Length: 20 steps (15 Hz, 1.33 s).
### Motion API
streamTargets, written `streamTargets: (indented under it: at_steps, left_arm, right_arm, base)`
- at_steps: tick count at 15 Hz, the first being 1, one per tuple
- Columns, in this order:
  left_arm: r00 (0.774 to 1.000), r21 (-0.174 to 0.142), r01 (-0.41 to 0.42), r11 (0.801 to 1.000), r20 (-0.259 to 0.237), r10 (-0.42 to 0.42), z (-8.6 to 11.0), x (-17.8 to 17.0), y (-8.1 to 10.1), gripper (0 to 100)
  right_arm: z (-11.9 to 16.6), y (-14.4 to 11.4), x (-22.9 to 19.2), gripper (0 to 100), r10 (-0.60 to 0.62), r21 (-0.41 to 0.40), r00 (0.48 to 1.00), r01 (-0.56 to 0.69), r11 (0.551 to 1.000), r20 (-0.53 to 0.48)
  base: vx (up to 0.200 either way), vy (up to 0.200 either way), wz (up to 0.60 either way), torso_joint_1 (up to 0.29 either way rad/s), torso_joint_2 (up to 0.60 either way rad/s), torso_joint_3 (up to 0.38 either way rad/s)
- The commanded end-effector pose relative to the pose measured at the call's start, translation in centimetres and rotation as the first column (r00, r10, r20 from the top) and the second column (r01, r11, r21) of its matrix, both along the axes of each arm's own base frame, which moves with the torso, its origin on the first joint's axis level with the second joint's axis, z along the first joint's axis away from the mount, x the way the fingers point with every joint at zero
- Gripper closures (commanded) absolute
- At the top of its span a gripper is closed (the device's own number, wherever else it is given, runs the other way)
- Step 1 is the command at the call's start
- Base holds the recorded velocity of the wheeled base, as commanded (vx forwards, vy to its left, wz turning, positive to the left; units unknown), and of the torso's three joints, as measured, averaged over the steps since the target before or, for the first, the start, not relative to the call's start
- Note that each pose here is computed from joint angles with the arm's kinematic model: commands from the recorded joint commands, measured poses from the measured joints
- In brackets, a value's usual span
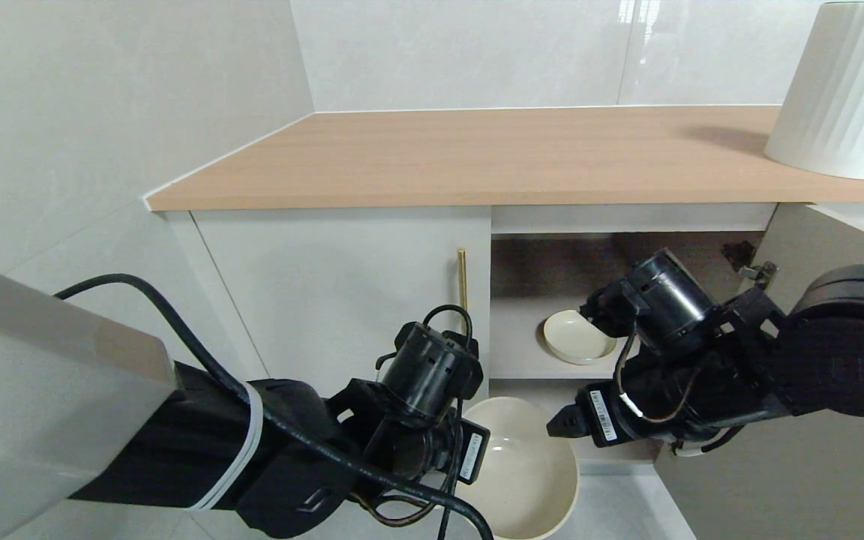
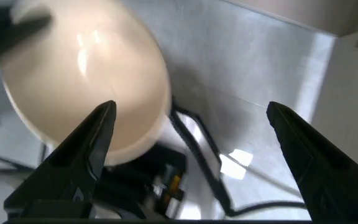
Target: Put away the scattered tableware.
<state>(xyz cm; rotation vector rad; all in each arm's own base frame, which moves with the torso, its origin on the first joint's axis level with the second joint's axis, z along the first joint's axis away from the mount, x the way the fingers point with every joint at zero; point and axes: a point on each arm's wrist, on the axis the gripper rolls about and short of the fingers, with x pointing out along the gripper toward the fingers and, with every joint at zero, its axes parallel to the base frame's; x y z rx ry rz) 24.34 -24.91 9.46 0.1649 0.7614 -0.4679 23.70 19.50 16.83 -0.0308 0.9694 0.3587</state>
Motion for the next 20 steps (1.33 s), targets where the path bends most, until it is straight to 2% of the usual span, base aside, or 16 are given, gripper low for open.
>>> streamTargets:
  at_steps: [1,3,5,8,9,19,20]
  left_arm:
    - [1.000,-0.005,0.000,1.000,0.004,0.000,0.2,-0.1,0.0,100]
    - [1.000,-0.013,0.005,1.000,0.011,-0.005,0.6,-0.3,0.0,100]
    - [1.000,-0.034,0.000,0.999,0.013,0.000,1.0,-0.6,-0.1,100]
    - [1.000,-0.037,0.000,0.999,0.013,0.001,1.1,-0.6,-0.1,100]
    - [1.000,-0.035,0.000,0.999,0.011,0.001,1.0,-0.6,-0.1,100]
    - [1.000,-0.025,-0.002,1.000,0.001,0.002,0.5,-0.5,-0.2,100]
    - [1.000,-0.025,-0.002,1.000,0.001,0.002,0.5,-0.5,-0.2,0]
  right_arm:
    - [-1.7,0.9,0.6,0,0.004,-0.024,0.999,-0.005,1.000,-0.035]
    - [-2.2,1.2,0.8,0,0.003,-0.023,0.999,-0.004,1.000,-0.036]
    - [-2.7,1.4,1.1,0,-0.004,-0.021,0.999,0.003,1.000,-0.039]
    - [-3.2,1.7,1.4,0,-0.023,-0.009,0.999,0.023,1.000,-0.042]
    - [-3.2,1.7,1.5,100,-0.024,-0.009,0.999,0.024,1.000,-0.040]
    - [-3.1,1.9,1.2,100,-0.020,-0.013,0.999,0.020,1.000,-0.029]
    - [-3.1,2.0,1.2,100,-0.019,-0.013,0.999,0.019,1.000,-0.029]
  base:
    - [0.000,0.000,0.00,0.000,0.00,0.000]
    - [0.000,0.000,0.00,0.000,0.00,0.000]
    - [0.000,0.000,0.00,0.000,0.00,0.000]
    - [0.000,0.000,0.00,0.000,0.00,0.000]
    - [0.000,0.000,0.00,0.000,0.00,0.000]
    - [0.000,0.000,0.00,0.000,0.00,0.000]
    - [0.000,0.000,0.00,0.000,0.00,0.000]
